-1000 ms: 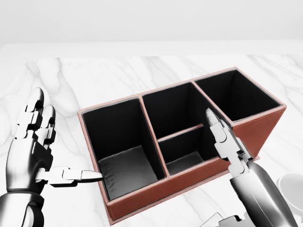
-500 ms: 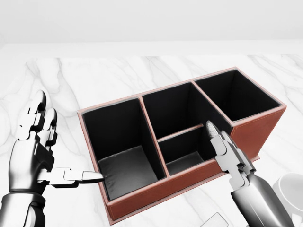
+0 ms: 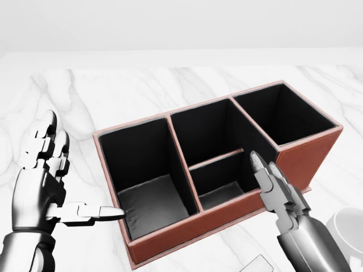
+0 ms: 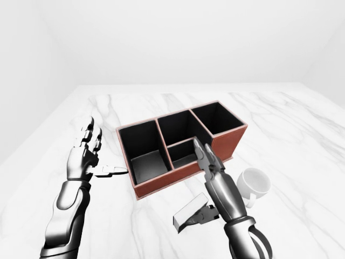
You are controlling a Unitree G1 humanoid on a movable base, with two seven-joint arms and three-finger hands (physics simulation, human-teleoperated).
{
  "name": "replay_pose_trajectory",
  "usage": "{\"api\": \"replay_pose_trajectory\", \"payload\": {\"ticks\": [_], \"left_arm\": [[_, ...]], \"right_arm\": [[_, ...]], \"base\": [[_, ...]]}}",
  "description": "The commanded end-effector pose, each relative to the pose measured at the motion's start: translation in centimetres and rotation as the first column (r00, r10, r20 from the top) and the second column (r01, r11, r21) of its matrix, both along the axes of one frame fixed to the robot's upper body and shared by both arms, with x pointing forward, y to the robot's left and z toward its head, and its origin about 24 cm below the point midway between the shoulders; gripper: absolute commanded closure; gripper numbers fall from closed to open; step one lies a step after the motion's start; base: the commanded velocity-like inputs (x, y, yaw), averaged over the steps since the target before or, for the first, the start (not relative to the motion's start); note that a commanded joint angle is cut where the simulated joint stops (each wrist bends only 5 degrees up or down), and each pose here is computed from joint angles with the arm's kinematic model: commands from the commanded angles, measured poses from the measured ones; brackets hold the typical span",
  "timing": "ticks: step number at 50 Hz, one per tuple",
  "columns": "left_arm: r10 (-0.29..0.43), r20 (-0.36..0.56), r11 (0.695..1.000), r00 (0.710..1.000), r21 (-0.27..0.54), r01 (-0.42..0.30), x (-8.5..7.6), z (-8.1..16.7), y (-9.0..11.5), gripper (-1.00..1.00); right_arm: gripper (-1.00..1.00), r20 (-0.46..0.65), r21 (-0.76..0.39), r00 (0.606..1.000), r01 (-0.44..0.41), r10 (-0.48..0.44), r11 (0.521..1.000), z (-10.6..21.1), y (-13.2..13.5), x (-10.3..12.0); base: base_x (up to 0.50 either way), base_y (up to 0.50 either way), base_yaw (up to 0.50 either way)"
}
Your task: Pick up the book and place it in the front compartment of the caddy.
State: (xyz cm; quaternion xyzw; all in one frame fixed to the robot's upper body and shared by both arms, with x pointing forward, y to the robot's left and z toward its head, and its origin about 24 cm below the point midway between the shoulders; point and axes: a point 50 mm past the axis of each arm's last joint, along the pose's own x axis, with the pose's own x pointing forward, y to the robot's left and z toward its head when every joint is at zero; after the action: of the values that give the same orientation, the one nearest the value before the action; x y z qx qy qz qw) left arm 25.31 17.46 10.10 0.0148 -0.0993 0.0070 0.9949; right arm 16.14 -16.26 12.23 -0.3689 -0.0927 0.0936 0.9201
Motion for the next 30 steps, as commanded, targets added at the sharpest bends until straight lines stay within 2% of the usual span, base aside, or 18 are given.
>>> {"api": "replay_pose_trajectory", "payload": {"ticks": [1, 30], "left_arm": [[0.0, -0.007, 1.0, 1.0, 0.001, 0.0, 0.03, -0.16, -0.02, -1.0], [0.0, -0.026, 1.0, 1.0, 0.001, 0.001, 0.23, -0.59, -0.04, -1.0]], "right_arm": [[-1.0, -0.015, -0.022, 0.999, 0.03, -0.03, 0.999, -0.38, -0.26, -0.05], [-1.0, -0.006, -0.088, 0.997, 0.07, -0.071, 0.994, -0.28, -0.36, -0.08]], "base": [[0.0, 0.0, 0.0], [0.0, 0.0, 0.0]]}}
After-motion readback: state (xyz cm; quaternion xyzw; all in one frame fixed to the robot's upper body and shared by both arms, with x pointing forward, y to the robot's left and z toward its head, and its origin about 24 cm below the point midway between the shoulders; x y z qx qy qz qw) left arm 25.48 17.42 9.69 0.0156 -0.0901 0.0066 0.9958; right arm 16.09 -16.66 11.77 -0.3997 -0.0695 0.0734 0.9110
